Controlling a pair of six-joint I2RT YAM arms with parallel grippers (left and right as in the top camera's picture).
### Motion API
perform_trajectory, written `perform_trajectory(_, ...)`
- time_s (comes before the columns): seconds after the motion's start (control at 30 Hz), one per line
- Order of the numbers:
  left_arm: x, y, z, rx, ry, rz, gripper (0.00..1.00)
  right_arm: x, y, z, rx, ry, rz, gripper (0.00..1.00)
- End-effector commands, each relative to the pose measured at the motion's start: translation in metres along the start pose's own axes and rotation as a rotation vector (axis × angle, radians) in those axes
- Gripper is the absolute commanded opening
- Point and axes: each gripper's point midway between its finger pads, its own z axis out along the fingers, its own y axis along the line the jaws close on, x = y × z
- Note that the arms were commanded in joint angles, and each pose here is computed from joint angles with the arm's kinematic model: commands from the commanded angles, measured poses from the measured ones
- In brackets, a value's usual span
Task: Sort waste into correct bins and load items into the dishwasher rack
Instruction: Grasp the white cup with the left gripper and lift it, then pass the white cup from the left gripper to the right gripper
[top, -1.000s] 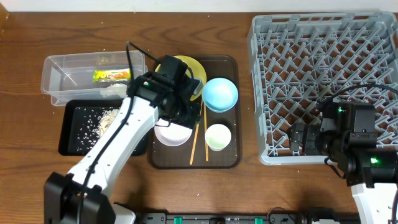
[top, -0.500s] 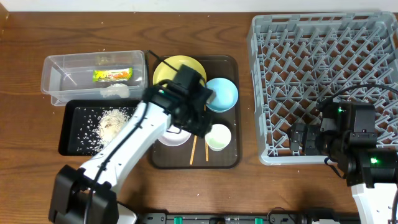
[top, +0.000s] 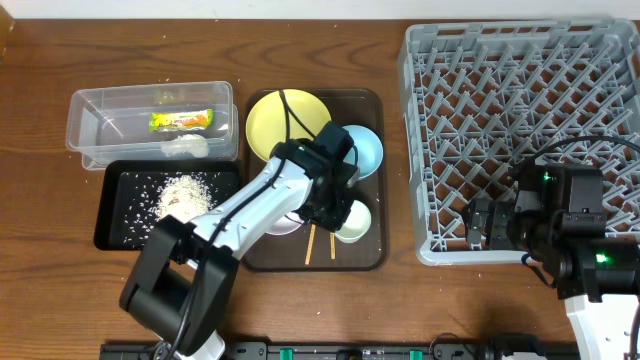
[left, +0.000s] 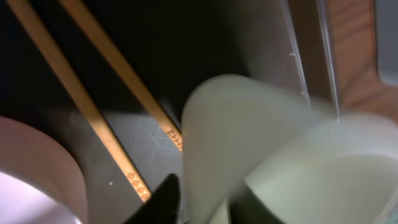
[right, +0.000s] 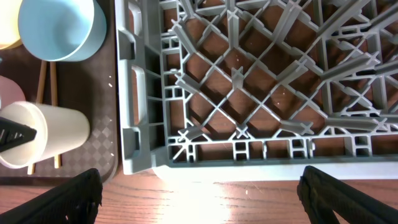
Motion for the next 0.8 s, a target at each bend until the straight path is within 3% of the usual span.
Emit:
perform_trajectory(0.0, 0.0, 0.002, 0.0, -0.014, -0.004, -0.002, 0.19, -0.004, 0.005, -0.005, -0.015, -0.013, -0.004, 0.99)
perform_trajectory(0.03, -0.002, 0.002, -0.003, -0.013, -0.014, -0.003, 0.09, -0.004, 0.005, -0.005, -0.014, -0.012, -0.004, 0.99)
perform_trajectory(0.07, -0.004, 0.003, -0.006, -0.011, -0.024, -0.005, 0.06, -0.004, 0.005, -0.005, -0.014, -0.011, -0.004, 0.99)
perform_trajectory(0.2, -0.013, 0.004, -0.033, 0.01, -0.085, -0.043, 0.06, -0.004, 0.003, -0.005, -0.003, -0.013, -0.004, 0.99)
perform_trajectory(0.5, -0.037, 0.019, -0.123, 0.341, -0.335, -0.221, 0.06, -0.024, -0.014, -0.007, 0.098, -0.1, 0.019, 0.99)
perform_trajectory(0.6, -0.05, 0.029, -0.143, 0.502, -0.388, -0.315, 0.06, -0.04, 0.013, -0.005, -0.052, -0.146, -0.006, 0.99)
perform_trajectory(0.77, -0.062, 0.014, -0.172, 0.84, -0.416, -0.276, 0.06, -0.034, 0.097, -0.014, -0.567, -0.102, -0.225, 0.99)
